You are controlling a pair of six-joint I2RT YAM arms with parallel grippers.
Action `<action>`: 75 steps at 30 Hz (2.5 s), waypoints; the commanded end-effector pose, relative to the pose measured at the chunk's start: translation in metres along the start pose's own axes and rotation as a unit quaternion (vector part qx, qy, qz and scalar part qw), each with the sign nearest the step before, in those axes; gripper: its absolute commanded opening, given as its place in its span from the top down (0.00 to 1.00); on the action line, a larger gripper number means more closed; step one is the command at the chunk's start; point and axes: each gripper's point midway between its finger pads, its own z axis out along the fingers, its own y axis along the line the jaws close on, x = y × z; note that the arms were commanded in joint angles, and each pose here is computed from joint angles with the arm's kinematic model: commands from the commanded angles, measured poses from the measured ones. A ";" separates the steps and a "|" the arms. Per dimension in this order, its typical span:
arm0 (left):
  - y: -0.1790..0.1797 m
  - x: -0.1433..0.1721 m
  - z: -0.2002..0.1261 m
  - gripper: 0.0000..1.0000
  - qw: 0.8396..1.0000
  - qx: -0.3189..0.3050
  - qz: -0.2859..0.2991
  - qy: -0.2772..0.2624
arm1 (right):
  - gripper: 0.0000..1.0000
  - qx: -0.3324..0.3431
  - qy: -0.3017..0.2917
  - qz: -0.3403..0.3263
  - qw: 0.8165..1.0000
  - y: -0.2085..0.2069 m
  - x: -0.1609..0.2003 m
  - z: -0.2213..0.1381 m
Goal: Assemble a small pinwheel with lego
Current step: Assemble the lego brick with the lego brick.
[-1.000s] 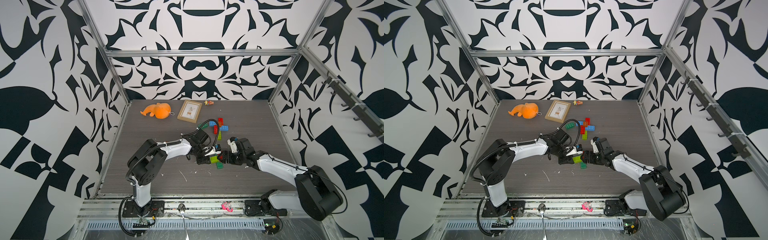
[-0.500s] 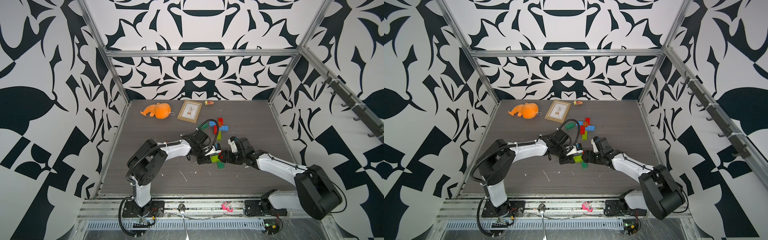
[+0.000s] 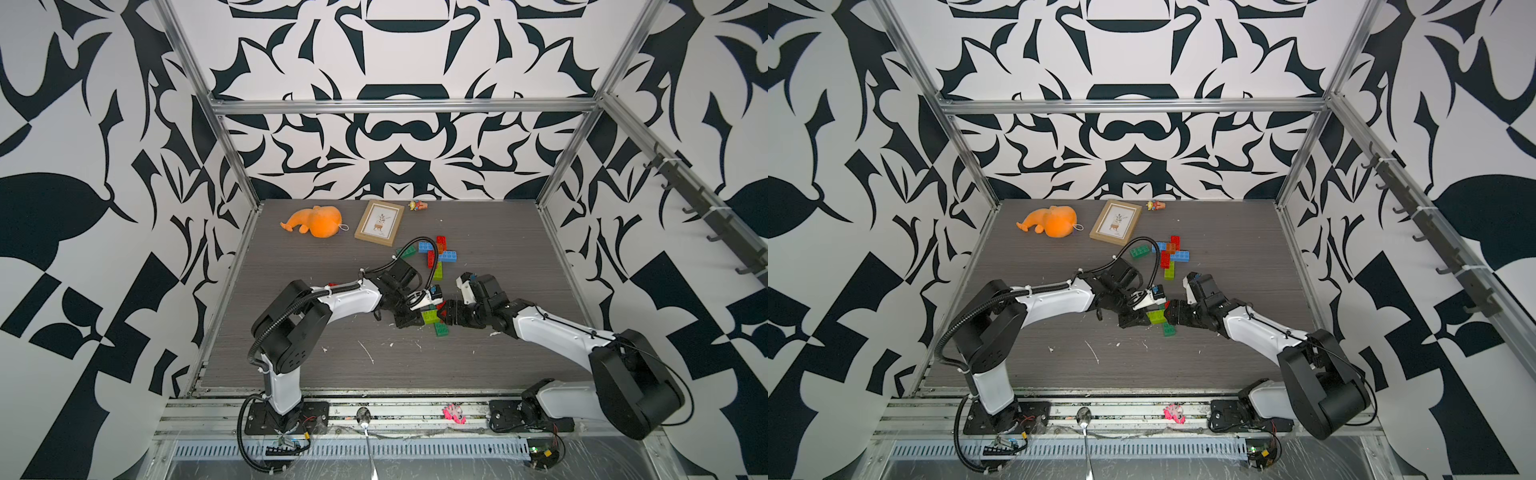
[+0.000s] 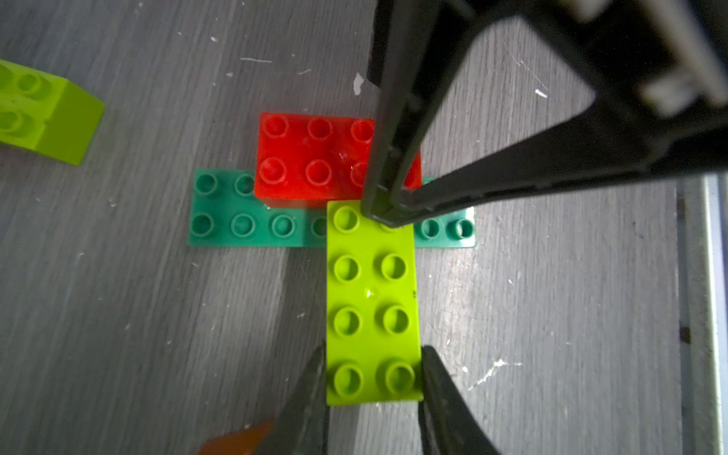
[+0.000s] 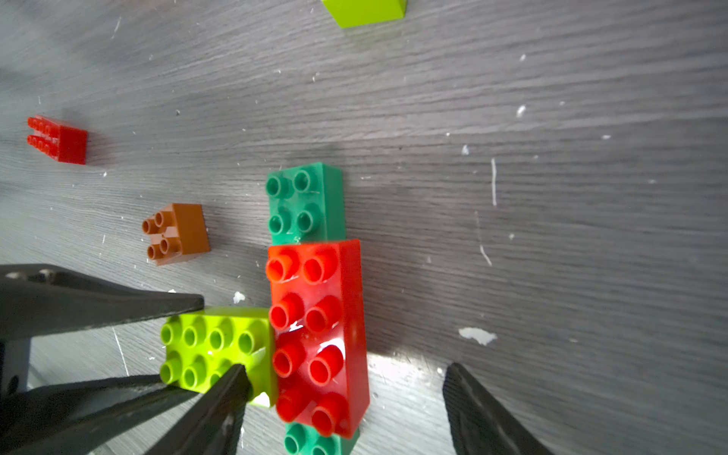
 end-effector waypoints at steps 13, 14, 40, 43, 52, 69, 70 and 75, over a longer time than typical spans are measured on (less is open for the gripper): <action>-0.038 -0.016 -0.004 0.79 0.997 0.061 0.036 -0.027 | 0.18 0.038 0.010 0.012 0.999 -0.018 0.010 0.000; -0.039 -0.016 -0.004 0.79 0.997 0.063 0.037 -0.027 | 0.18 0.039 0.008 0.013 0.999 -0.018 0.009 -0.001; -0.038 -0.013 0.003 0.81 0.999 0.031 0.030 -0.020 | 0.19 0.081 0.034 0.024 0.996 -0.033 0.024 0.005; -0.035 -0.014 0.003 0.81 0.999 0.023 0.025 -0.019 | 0.20 0.095 0.041 0.037 0.994 -0.039 0.027 0.008; -0.025 -0.016 0.004 0.78 1.000 0.015 0.012 -0.008 | 0.25 0.154 0.057 0.073 0.984 -0.064 0.038 0.019; -0.014 -0.029 -0.009 0.55 0.999 -0.009 0.020 -0.045 | 0.35 0.163 0.055 0.062 0.983 -0.058 0.027 0.017; -0.014 -0.030 -0.012 0.53 0.998 -0.011 0.022 -0.050 | 0.34 0.155 0.053 0.062 0.985 -0.053 0.024 0.016; -0.014 -0.034 -0.024 0.45 0.997 -0.024 0.029 -0.066 | 0.32 0.111 0.053 0.062 0.990 -0.031 0.015 0.012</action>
